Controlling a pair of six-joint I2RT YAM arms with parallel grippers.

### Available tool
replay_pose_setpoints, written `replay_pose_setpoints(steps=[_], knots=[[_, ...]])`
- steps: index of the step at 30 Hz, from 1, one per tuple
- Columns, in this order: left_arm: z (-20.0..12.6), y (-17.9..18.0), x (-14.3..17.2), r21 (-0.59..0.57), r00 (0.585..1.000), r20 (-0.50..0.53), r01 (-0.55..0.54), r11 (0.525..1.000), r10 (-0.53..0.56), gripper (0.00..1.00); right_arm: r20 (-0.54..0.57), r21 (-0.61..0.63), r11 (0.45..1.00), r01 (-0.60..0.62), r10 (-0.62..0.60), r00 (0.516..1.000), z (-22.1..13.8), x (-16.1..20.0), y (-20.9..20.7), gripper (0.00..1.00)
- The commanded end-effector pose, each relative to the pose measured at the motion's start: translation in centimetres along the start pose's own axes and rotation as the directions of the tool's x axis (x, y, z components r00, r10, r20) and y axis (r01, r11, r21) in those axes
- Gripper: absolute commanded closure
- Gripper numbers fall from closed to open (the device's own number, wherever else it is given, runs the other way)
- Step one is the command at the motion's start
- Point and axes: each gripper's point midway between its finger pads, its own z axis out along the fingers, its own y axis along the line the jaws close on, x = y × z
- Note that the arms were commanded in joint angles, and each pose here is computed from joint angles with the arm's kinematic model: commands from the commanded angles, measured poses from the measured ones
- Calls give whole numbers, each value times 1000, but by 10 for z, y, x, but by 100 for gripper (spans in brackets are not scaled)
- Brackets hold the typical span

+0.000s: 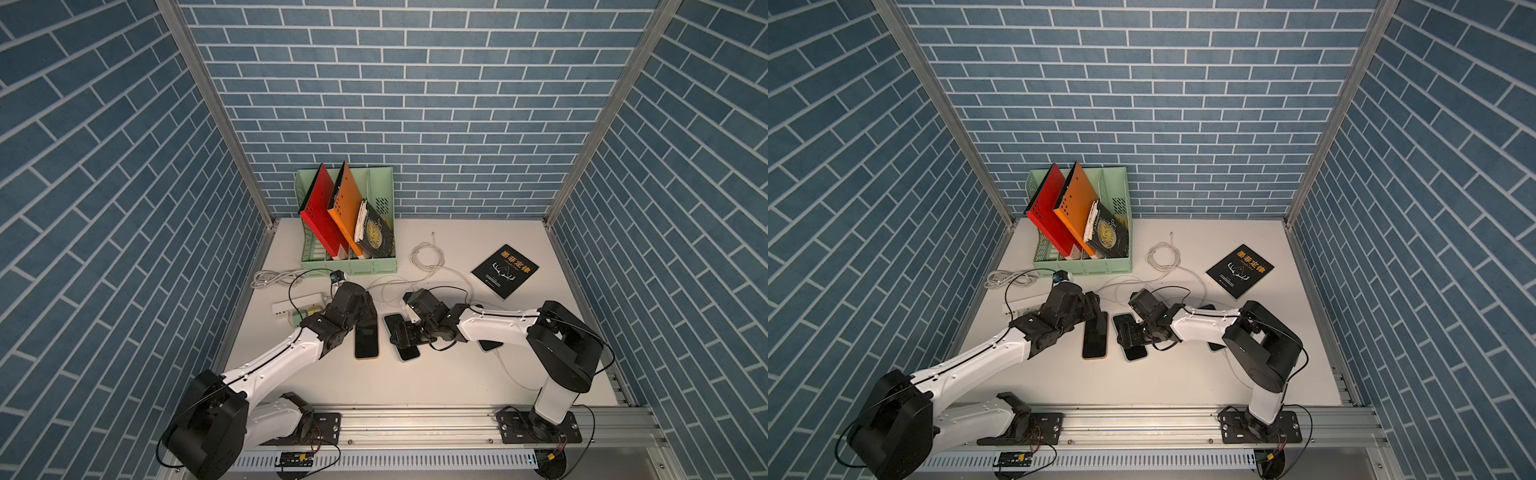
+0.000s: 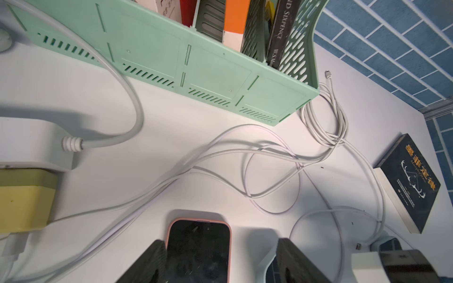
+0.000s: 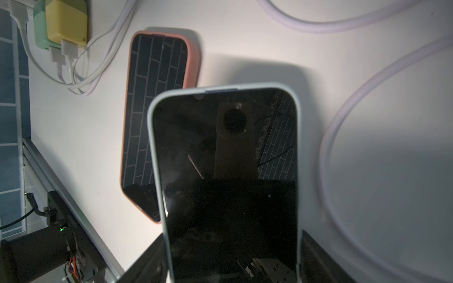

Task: Unplug the charging cable from the phone
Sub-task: Place the phone at the center of the board.

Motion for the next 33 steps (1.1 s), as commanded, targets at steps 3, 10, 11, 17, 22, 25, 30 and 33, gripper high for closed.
replay_pose_setpoints(steps=[3,10,11,17,22,25,30,33], knots=[[-2,10,1,-13,1000,3,12,1000,-12,24,19,111,992,-63,62,998,2,-3,-21,77],[0,17,3,-27,1000,4,21,999,-21,25,6,126,990,-59,58,998,5,-7,-21,58],[0,18,3,-29,1000,3,22,999,-22,25,-3,119,991,-55,55,998,7,-6,-20,49],[2,22,3,-39,1000,3,28,999,-28,25,-31,78,996,-32,34,999,10,-3,-13,3],[6,23,3,-46,1000,-2,28,999,-28,25,-46,59,998,-32,35,998,10,2,-11,0],[8,23,4,-49,1000,-4,28,998,-28,26,-48,11,999,-39,39,998,5,5,-4,1],[9,24,4,-53,1000,-6,28,998,-29,26,-18,7,999,-39,39,999,-10,3,-12,1],[11,23,4,-55,1000,-10,29,998,-29,26,-13,6,998,-59,60,998,-11,-3,-22,0]])
